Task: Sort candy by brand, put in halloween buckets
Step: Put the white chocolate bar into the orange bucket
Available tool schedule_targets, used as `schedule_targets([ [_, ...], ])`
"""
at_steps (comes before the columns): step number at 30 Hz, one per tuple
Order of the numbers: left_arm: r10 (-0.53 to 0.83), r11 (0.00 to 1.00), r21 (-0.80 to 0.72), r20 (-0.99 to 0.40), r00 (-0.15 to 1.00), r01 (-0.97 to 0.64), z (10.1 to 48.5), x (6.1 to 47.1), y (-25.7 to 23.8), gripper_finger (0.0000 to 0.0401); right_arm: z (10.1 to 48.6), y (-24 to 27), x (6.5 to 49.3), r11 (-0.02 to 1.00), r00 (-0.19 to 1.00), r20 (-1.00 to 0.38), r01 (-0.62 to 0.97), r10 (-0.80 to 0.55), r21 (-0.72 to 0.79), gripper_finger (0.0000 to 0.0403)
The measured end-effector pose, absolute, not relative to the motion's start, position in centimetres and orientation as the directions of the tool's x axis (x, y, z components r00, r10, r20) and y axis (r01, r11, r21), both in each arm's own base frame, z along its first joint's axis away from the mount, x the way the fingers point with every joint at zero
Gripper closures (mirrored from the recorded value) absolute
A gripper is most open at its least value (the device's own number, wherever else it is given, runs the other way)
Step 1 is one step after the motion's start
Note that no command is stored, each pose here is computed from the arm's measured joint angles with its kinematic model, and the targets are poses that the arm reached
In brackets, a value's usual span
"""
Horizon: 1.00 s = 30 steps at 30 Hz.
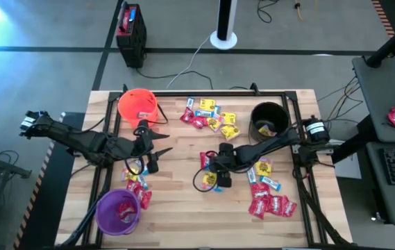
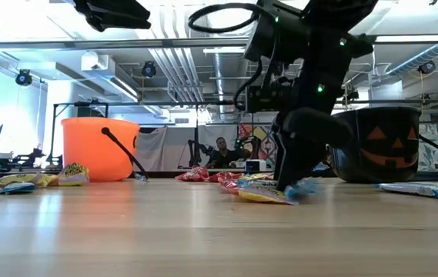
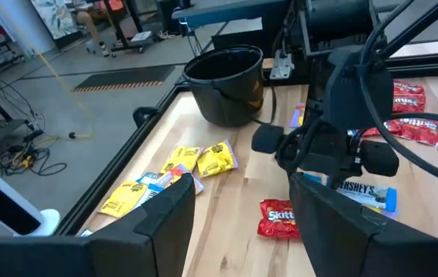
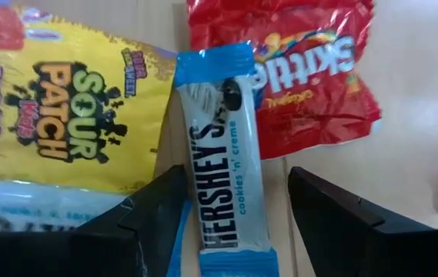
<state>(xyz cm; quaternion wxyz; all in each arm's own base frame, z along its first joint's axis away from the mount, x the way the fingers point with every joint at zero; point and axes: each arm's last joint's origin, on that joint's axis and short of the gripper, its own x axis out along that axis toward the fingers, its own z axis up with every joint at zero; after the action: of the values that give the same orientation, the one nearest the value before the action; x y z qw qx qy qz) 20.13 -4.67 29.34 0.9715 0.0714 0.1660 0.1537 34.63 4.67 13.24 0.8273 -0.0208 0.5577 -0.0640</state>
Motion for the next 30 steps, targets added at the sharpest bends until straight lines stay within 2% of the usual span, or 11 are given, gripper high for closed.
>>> schedule_targets([
  [4,0.322,0.942,0.192,-0.3,0.898,-0.274,29.3,20.1,-4.7,0.0205,12.9,4.5,34.7,0.992,0.365,-0.923,0.068,-0.121,-0.103,0.0184],
  [7,0.322,0.943,0.191,-0.3,0.898,-0.274,29.3,20.1,-4.7,0.0205,13.0,4.5,34.7,0.993,0.369,-0.922,0.064,-0.118,-0.102,0.0204],
  [18,0.322,0.943,0.191,-0.317,0.892,-0.272,28.6,20.1,-4.7,0.0205,13.3,4.6,34.7,0.995,0.382,-0.918,0.034,-0.104,-0.098,0.035],
  [25,0.322,0.943,0.186,-0.319,0.891,-0.274,28.1,20.1,-4.7,0.0205,14.5,4.5,34.3,0.996,0.395,-0.914,0.015,-0.087,-0.089,0.0389],
  [30,0.322,0.943,0.186,-0.319,0.891,-0.274,28.1,20.1,-4.7,0.0205,16.0,4.5,34.2,0.997,0.445,-0.892,0.016,-0.079,-0.081,0.0395],
])
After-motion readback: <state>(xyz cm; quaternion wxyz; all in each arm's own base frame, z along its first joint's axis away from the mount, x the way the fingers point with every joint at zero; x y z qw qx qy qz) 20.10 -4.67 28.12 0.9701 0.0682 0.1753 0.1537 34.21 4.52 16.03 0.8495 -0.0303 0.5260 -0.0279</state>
